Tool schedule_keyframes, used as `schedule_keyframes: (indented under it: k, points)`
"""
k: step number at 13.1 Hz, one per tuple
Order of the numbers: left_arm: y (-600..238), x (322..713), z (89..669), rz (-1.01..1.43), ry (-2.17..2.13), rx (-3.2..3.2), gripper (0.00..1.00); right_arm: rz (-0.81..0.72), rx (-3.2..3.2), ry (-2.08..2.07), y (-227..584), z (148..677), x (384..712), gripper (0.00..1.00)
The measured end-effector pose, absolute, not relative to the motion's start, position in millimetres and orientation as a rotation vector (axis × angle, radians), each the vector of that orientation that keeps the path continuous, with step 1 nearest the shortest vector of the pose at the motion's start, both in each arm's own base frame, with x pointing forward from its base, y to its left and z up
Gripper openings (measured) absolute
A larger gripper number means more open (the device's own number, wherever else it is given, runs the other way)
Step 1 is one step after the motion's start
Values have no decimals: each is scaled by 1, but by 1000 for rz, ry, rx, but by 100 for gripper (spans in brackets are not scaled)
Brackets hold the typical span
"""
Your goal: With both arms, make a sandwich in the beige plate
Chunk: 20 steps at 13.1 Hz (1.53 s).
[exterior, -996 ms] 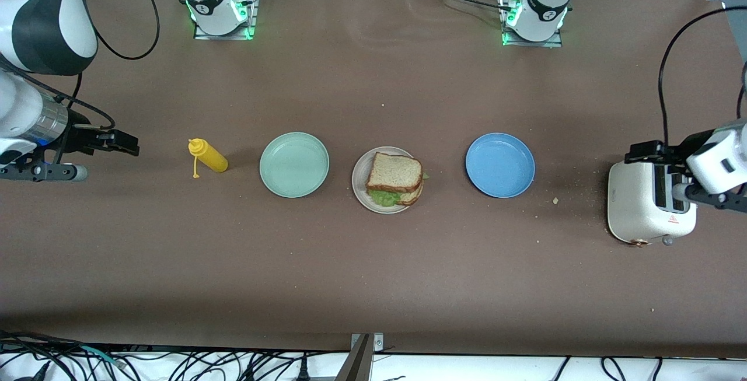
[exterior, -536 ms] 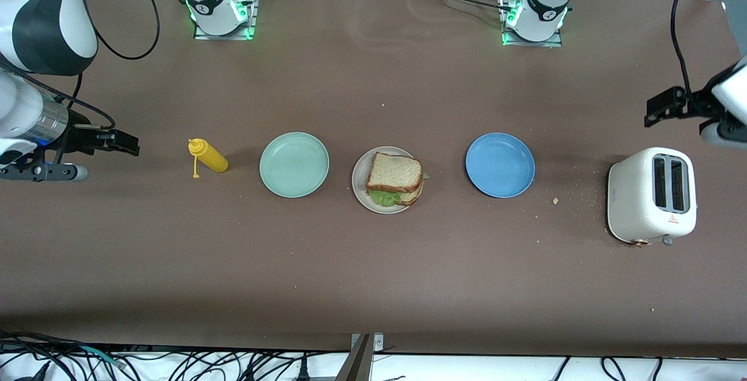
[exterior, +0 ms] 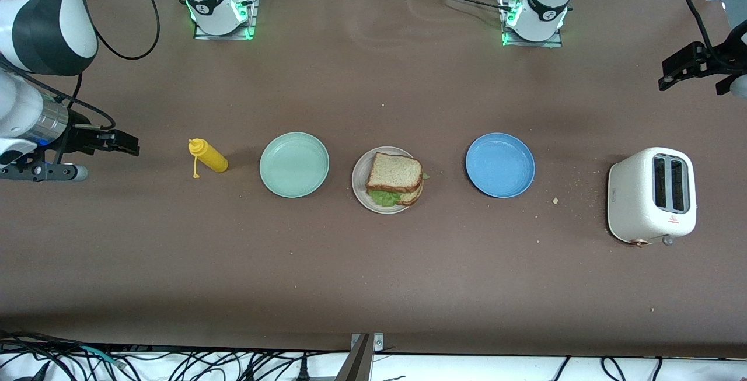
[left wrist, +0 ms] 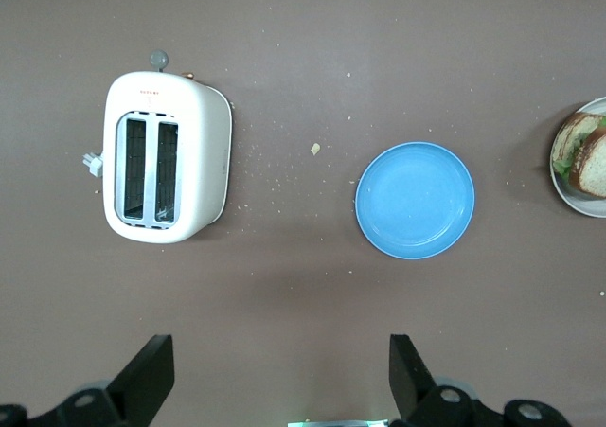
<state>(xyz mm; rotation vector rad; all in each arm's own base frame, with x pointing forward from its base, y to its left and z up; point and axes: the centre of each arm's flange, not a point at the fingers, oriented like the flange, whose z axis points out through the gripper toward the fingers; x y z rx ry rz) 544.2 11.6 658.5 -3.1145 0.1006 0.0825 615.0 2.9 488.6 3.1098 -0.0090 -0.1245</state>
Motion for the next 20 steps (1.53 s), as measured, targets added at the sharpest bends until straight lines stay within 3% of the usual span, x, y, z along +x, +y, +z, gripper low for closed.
schedule_keyframes:
  k: [7,20]
  points:
    - [23,560,635,64,61,-3143,100,-91,3110,-25,-2,493,616,100]
    - [1,560,644,24,122,-3150,100,-88,3110,-27,-3,494,616,100]
